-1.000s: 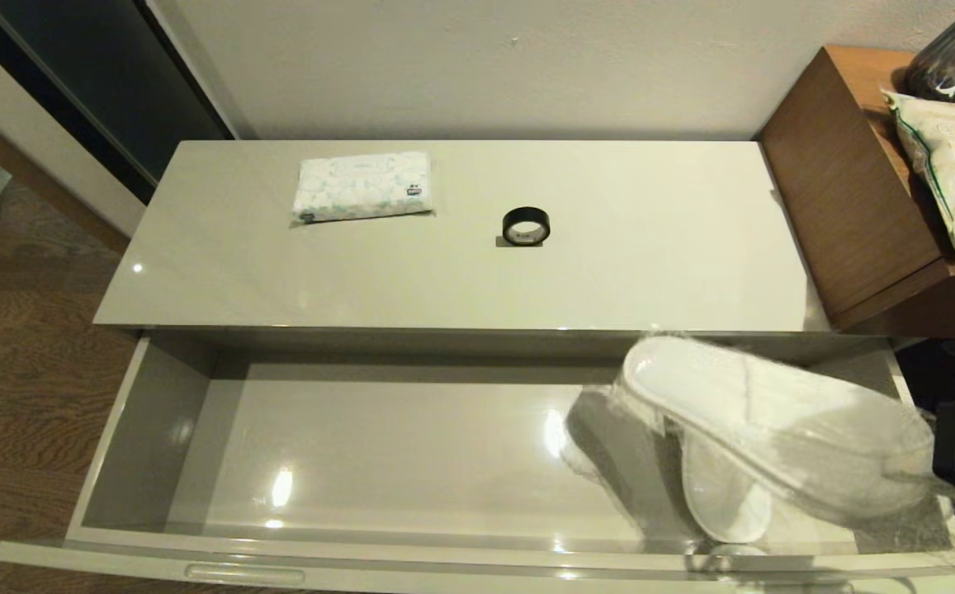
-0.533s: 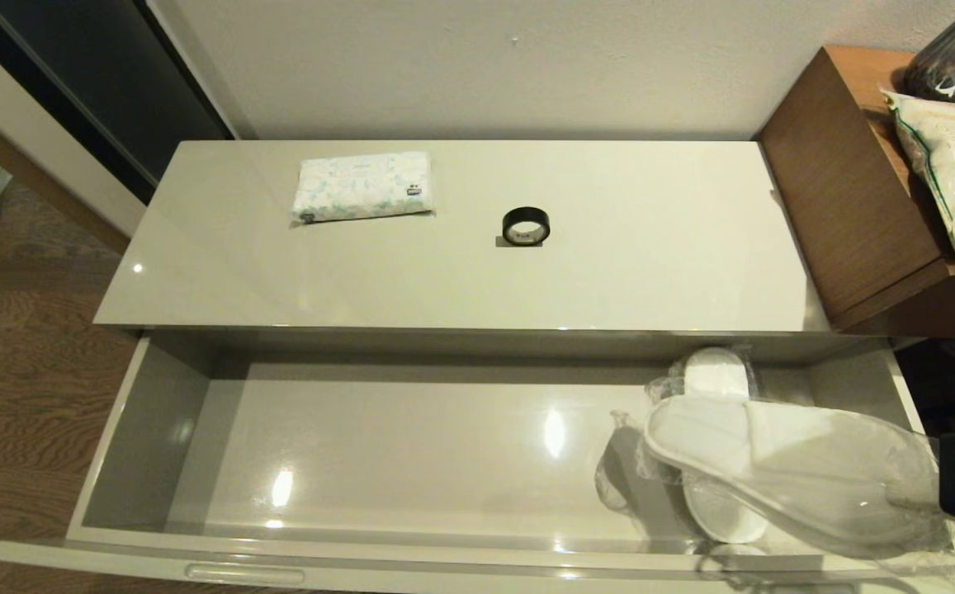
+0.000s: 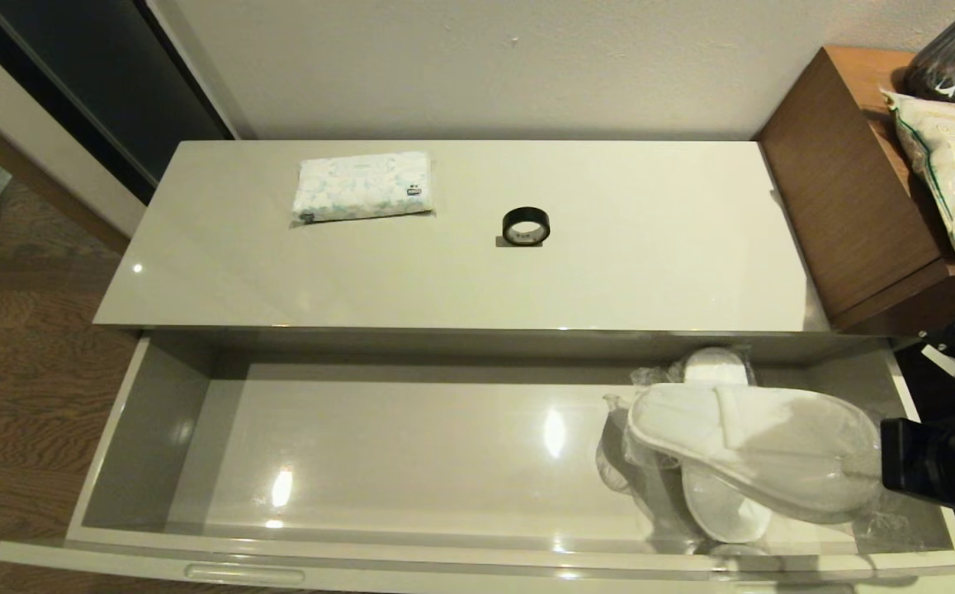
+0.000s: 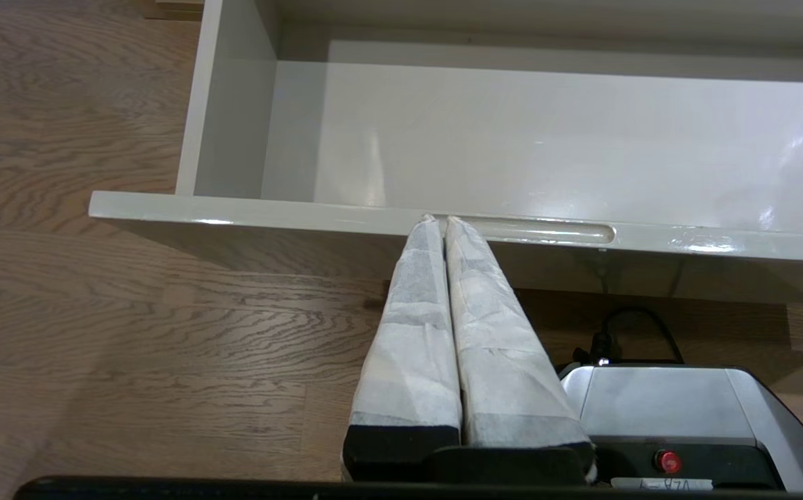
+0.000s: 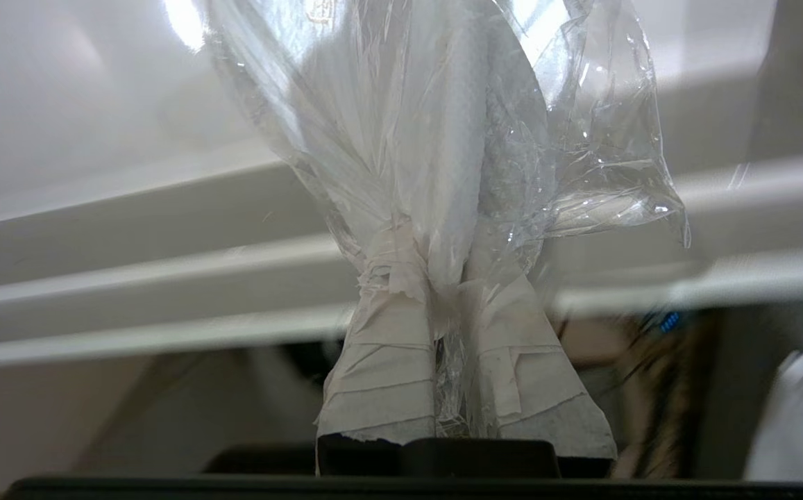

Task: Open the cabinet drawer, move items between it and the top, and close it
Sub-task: Put the disposable slippers in the drawer

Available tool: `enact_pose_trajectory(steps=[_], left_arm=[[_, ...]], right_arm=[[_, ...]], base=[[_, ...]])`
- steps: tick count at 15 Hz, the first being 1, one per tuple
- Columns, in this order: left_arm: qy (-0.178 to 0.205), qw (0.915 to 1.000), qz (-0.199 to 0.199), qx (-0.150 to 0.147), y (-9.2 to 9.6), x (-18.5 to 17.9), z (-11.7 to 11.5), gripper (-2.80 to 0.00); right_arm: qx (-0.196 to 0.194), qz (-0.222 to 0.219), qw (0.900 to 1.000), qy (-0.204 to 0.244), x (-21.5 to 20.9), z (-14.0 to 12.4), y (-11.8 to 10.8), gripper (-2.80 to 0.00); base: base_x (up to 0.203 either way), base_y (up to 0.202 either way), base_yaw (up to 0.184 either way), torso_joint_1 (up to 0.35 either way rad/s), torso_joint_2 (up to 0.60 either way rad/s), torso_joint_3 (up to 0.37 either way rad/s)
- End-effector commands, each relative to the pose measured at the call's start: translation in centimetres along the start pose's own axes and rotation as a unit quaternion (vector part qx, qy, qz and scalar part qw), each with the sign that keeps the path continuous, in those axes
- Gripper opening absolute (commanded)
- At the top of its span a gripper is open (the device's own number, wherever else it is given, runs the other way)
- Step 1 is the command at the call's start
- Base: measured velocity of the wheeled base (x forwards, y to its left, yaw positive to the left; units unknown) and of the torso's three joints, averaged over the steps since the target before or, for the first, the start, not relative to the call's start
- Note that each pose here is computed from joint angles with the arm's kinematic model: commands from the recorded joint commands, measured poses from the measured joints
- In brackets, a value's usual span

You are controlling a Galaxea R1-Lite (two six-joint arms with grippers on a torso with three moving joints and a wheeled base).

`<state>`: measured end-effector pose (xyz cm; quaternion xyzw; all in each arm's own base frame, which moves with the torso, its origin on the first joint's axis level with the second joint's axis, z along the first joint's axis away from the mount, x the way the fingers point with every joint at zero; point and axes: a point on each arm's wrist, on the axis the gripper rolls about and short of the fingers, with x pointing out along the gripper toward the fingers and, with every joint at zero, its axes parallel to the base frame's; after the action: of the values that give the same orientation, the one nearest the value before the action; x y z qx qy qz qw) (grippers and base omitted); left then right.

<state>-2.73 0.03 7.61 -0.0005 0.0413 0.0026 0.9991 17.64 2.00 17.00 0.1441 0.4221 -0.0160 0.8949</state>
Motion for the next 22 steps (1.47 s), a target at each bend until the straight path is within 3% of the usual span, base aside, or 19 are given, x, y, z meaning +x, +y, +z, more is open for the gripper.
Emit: enact_pose_trajectory(steps=[1,7,10,12,16,17,20,22], left_arm=[[0.0,1.0,0.0,0.0,0.0,0.0,0.0,-2.8],[0.0,1.0,0.0,0.0,0.0,0.0,0.0,-2.8],[0.0,1.0,0.0,0.0,0.0,0.0,0.0,-2.8],[0.0,1.0,0.0,0.0,0.0,0.0,0.0,-2.8],[0.0,1.0,0.001,0.0,0.0,0.0,0.0,-2.8],[0.0,1.0,0.0,0.0,0.0,0.0,0.0,-2.8],[0.0,1.0,0.001,0.0,0.0,0.0,0.0,-2.8],[0.0,1.0,0.0,0.0,0.0,0.0,0.0,-2.8]], right_arm=[[-0.012,-0.003,1.0,-0.019,3.0,1.2,-0.3,-2.8],[-0.036,-0.008,0.998,-0.047,10.6,3.3,-0.1,-2.8],[-0.046,-0.049,0.996,-0.052,15.0,3.3,-0.5,-2.8],[-0.038,-0.093,0.991,-0.083,17.1,3.6,-1.2,-2.8],[-0.026,-0.129,0.986,-0.107,17.1,4.3,-2.0,-2.8],[-0.025,-0.128,0.985,-0.112,16.9,4.5,-1.9,0.0],[-0.025,-0.119,0.982,-0.144,14.9,5.5,-1.4,0.0],[-0.025,-0.119,0.982,-0.143,13.3,6.0,-1.1,0.0]], base=[[0.0,0.0,0.0,0.0,0.0,0.0],[0.0,0.0,0.0,0.0,0.0,0.0],[0.0,0.0,0.0,0.0,0.0,0.0],[0.0,0.0,0.0,0.0,0.0,0.0],[0.0,0.0,0.0,0.0,0.0,0.0],[0.0,0.0,0.0,0.0,0.0,0.0],[0.0,0.0,0.0,0.0,0.0,0.0],[0.0,0.0,0.0,0.0,0.0,0.0]])
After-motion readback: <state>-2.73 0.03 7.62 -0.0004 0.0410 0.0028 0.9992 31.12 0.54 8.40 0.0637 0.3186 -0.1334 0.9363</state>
